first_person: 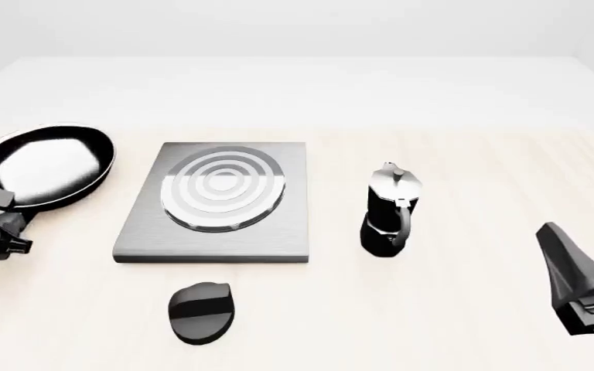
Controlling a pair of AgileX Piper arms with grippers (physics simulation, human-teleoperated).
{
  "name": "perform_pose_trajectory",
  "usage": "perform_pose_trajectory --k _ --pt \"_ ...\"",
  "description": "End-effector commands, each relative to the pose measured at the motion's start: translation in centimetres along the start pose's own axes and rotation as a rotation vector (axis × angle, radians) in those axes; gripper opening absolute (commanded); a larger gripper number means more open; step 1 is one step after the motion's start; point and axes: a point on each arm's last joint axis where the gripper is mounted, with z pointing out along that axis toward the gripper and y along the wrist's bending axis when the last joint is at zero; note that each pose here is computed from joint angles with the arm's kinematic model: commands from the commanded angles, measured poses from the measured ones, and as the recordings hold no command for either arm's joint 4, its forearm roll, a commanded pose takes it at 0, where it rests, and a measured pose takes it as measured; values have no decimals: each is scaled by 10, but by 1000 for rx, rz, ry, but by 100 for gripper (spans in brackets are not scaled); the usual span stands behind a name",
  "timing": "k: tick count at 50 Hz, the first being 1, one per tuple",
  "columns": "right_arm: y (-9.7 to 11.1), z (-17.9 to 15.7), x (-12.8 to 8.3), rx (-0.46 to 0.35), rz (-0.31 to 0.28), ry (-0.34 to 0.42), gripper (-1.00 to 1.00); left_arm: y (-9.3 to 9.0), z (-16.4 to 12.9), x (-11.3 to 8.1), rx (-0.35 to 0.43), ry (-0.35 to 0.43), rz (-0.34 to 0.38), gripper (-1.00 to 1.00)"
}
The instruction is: Turn on the stove and put the frying pan on it.
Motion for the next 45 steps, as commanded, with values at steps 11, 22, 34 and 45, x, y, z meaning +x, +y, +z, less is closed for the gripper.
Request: perform_pose_trajectory --k 11,22,34,45 --pt "0 -1 -2 -2 3 -4 100 4 -55 -35 -36 -116 -75 -100" --pt "0 -3 -3 -5 7 -9 100 -7 -93 -50 -17 -180 -60 -100" --pt "0 -5 -6 -4 10 -16 100 -27 -120 -55 33 -220 -13 -100" --pt "0 -8 -8 1 18 -21 100 -50 -144 -60 100 -262 48 -100"
